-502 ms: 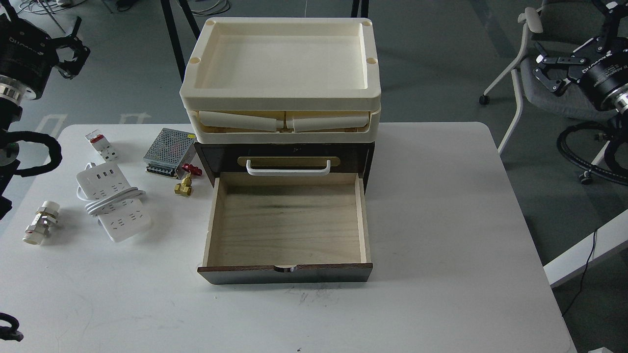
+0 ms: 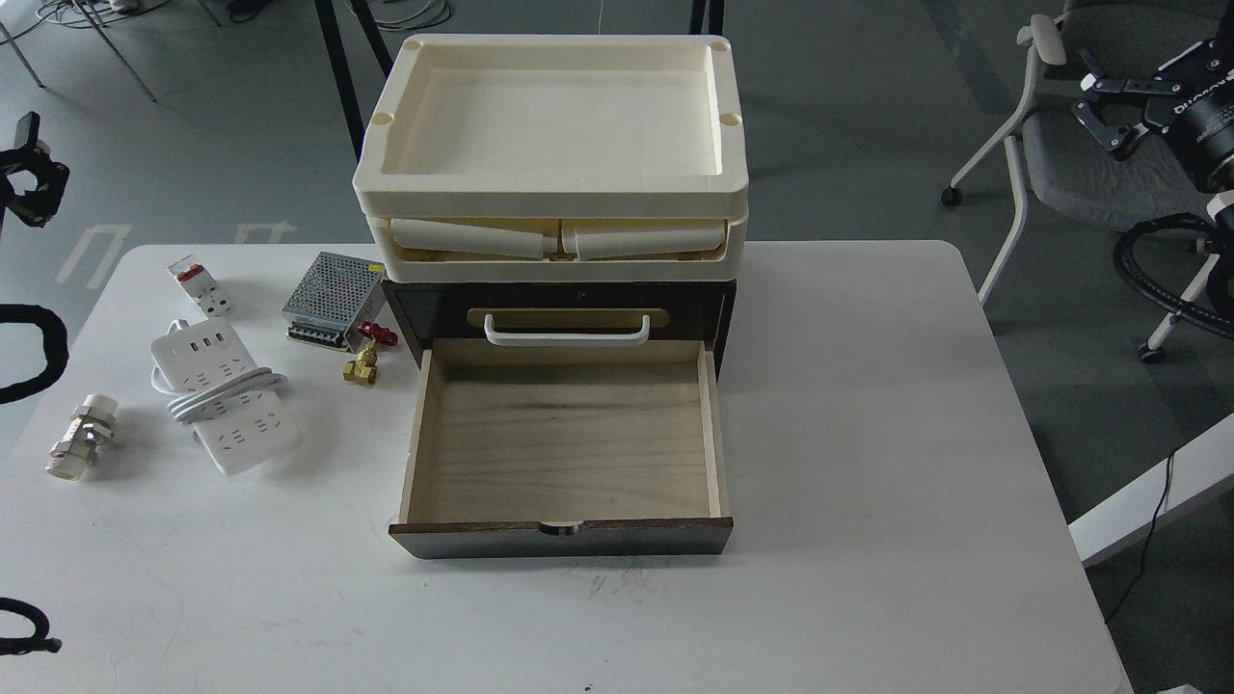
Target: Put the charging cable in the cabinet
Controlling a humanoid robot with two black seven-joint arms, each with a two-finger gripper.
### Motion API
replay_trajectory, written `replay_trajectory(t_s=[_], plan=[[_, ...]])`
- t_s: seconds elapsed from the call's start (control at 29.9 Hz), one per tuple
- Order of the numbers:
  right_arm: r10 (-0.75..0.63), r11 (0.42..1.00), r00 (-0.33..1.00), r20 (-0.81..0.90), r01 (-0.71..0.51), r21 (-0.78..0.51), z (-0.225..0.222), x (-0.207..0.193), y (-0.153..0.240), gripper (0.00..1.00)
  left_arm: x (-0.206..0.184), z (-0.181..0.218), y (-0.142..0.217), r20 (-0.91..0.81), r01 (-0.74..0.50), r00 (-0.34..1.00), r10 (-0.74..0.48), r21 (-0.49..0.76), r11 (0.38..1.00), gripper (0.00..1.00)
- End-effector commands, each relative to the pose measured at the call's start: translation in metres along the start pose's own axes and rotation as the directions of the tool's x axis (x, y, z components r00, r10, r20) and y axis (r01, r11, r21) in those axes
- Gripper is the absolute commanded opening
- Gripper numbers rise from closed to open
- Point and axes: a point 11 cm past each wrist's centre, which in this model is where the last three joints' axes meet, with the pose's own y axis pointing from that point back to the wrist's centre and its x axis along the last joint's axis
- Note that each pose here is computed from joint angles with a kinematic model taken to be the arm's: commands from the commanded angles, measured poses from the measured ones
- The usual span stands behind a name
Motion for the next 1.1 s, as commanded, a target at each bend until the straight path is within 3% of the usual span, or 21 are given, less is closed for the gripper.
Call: replay_trajectory(t_s=[0.0, 0.1, 0.2, 0.33, 0.4, 0.54, 0.7, 0.8, 0.9, 0.97, 1.07], plan=[[-0.001, 1.0, 1.0, 0.003, 0.001, -0.005, 0.003, 0.0, -0.001, 1.0, -0.001, 0.0, 0.001, -0.092, -0.037, 0.995, 0.027, -0.113, 0.993, 1.0], [-0.001, 1.0, 1.0, 0.0, 0.001, -0.002, 0.001, 0.0, -0.001, 1.0, -0.006, 0.009, -0.003, -0.121, -0.029, 0.993, 0.012, -0.142, 0.989, 1.0], [0.003, 1.0, 1.0, -0.007, -0.003, 0.002, -0.003, 0.001, 0.001, 1.0, -0.022, 0.054, -0.01, -0.115, 0.06, 0.99, -0.085, -0.201, 0.978, 1.0], [0.009, 1.0, 1.0, -0.009, -0.009, 0.008, -0.006, 0.003, 0.002, 1.0, -0.042, 0.101, -0.001, 0.005, 0.211, 0.977, -0.213, -0.168, 0.963, 1.0], [0.019, 1.0, 1.0, -0.015, -0.019, 0.008, -0.008, 0.007, 0.005, 1.0, -0.063, 0.132, 0.004, 0.153, 0.323, 0.94, -0.306, -0.108, 0.94, 1.0], [0.035, 0.999, 0.999, -0.013, -0.035, -0.008, 0.0, 0.013, 0.009, 1.0, -0.119, 0.172, 0.019, 0.444, 0.521, 0.754, -0.484, 0.044, 0.852, 1.0], [0.049, 0.999, 0.999, -0.006, -0.049, -0.018, 0.007, 0.019, 0.014, 1.0, -0.175, 0.18, 0.038, 0.753, 0.63, 0.299, -0.585, 0.305, 0.714, 1.0], [0.056, 0.998, 0.998, -0.01, -0.057, -0.016, 0.005, 0.022, 0.016, 1.0, -0.189, 0.159, 0.053, 0.803, 0.562, -0.08, -0.591, 0.526, 0.638, 1.0], [0.066, 0.998, 0.998, -0.015, -0.066, -0.013, 0.002, 0.025, 0.018, 1.0, -0.169, 0.114, 0.073, 0.659, 0.35, -0.457, -0.597, 0.751, 0.56, 1.0], [0.077, 0.997, 0.997, -0.022, -0.077, -0.013, 0.0, 0.03, 0.022, 1.0, -0.137, 0.086, 0.087, 0.503, 0.181, -0.591, -0.631, 0.845, 0.504, 1.0], [0.098, 0.995, 0.995, -0.023, -0.099, -0.02, 0.003, 0.038, 0.028, 1.0, -0.097, 0.052, 0.107, 0.33, 0.023, -0.641, -0.693, 0.911, 0.413, 1.0]])
